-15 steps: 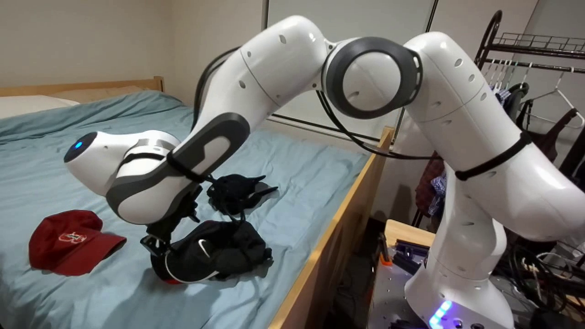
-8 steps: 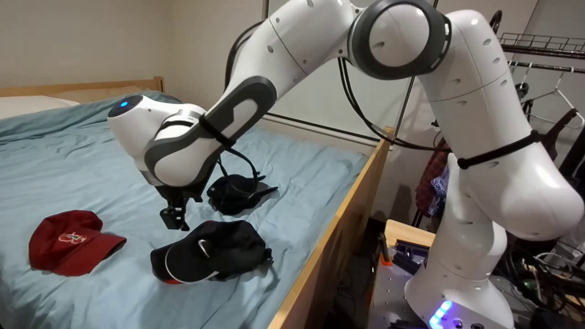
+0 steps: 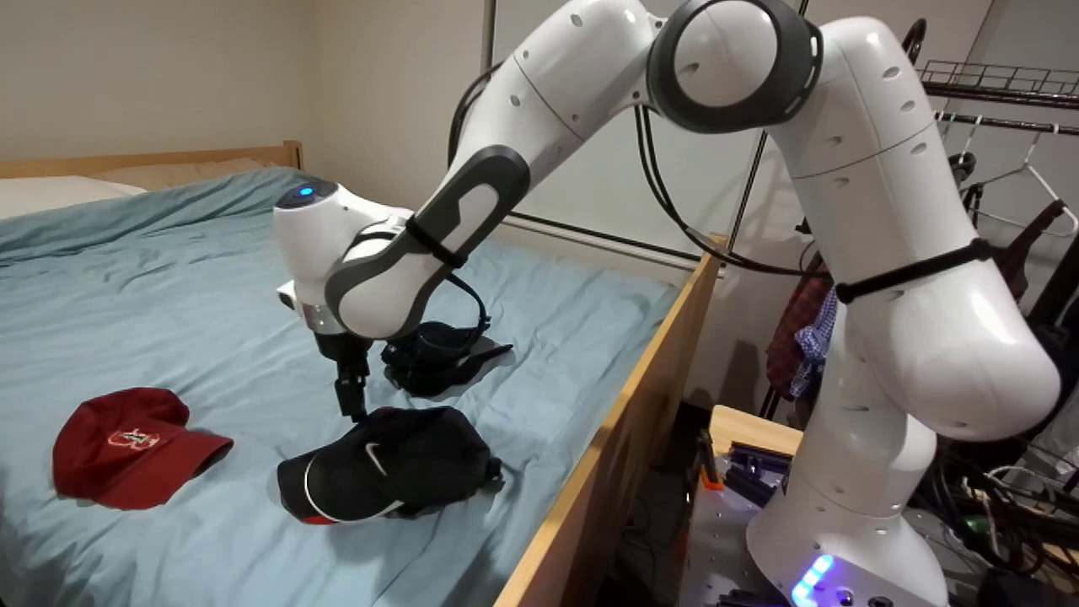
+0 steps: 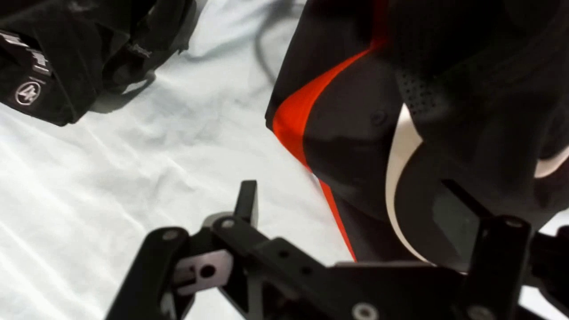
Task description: Turn the caps on the bed
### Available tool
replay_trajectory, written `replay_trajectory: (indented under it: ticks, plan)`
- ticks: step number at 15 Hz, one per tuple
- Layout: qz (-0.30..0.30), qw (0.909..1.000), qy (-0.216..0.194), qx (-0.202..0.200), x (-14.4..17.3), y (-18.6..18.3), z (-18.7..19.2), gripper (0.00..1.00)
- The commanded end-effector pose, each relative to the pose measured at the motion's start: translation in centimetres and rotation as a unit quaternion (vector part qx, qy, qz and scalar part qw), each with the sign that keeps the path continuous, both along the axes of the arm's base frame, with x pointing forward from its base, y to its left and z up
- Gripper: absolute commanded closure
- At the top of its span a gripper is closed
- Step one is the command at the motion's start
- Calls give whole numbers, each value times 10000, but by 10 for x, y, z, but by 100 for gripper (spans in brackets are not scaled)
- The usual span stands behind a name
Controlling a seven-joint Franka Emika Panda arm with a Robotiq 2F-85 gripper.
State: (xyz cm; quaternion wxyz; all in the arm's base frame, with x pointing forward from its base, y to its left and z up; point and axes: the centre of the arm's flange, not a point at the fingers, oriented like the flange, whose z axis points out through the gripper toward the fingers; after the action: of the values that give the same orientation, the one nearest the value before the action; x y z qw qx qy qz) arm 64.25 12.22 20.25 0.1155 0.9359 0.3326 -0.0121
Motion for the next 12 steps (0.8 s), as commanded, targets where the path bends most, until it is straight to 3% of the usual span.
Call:
replay_trajectory:
  ticks: [1, 4, 12]
  plan:
    - [16, 10000, 29, 12, -1, -4, -2, 0]
    - [126, 9999, 11, 22, 3, 1, 7, 0]
    - [577, 9961, 663, 89, -31, -12, 43, 0]
